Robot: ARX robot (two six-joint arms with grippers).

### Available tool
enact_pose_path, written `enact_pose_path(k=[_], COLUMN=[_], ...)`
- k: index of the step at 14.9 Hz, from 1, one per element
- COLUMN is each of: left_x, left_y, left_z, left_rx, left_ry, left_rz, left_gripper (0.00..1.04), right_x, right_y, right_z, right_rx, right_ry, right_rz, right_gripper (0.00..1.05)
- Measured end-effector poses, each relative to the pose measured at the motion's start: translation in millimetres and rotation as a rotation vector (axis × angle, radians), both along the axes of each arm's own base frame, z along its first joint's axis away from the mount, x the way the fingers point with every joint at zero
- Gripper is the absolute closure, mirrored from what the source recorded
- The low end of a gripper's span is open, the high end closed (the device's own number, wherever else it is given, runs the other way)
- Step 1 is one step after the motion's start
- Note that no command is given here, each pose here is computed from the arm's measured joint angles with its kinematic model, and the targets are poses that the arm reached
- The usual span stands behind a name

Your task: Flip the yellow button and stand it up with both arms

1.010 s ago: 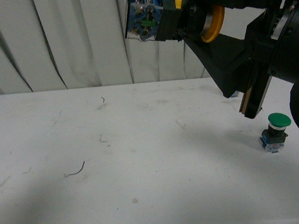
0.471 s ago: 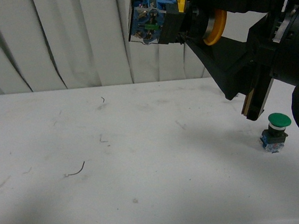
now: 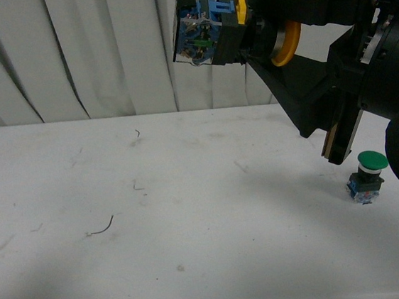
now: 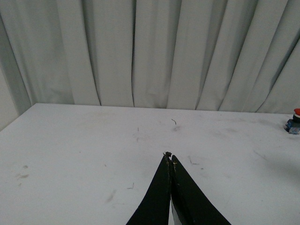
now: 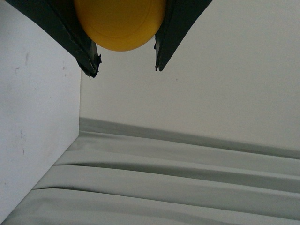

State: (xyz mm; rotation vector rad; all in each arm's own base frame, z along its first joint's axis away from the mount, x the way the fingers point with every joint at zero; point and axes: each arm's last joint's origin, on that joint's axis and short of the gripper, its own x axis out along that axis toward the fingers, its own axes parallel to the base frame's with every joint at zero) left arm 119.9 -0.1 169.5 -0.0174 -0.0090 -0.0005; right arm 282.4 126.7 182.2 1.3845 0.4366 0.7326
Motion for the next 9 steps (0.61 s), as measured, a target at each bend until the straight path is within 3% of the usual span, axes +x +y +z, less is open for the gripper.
enact_pose_path(k=[9], left_x=[-22], left_y=[0], left_z=[-4], left_rx=[0.0], left_ry=[0.016], left_rz=[0.0], left_gripper=[1.03], right_x=[-1], right_y=[4], right_z=[0], right_rx=[-0.014], right_ry=[-0.019], right_rz=[0.009], right_gripper=[0.7])
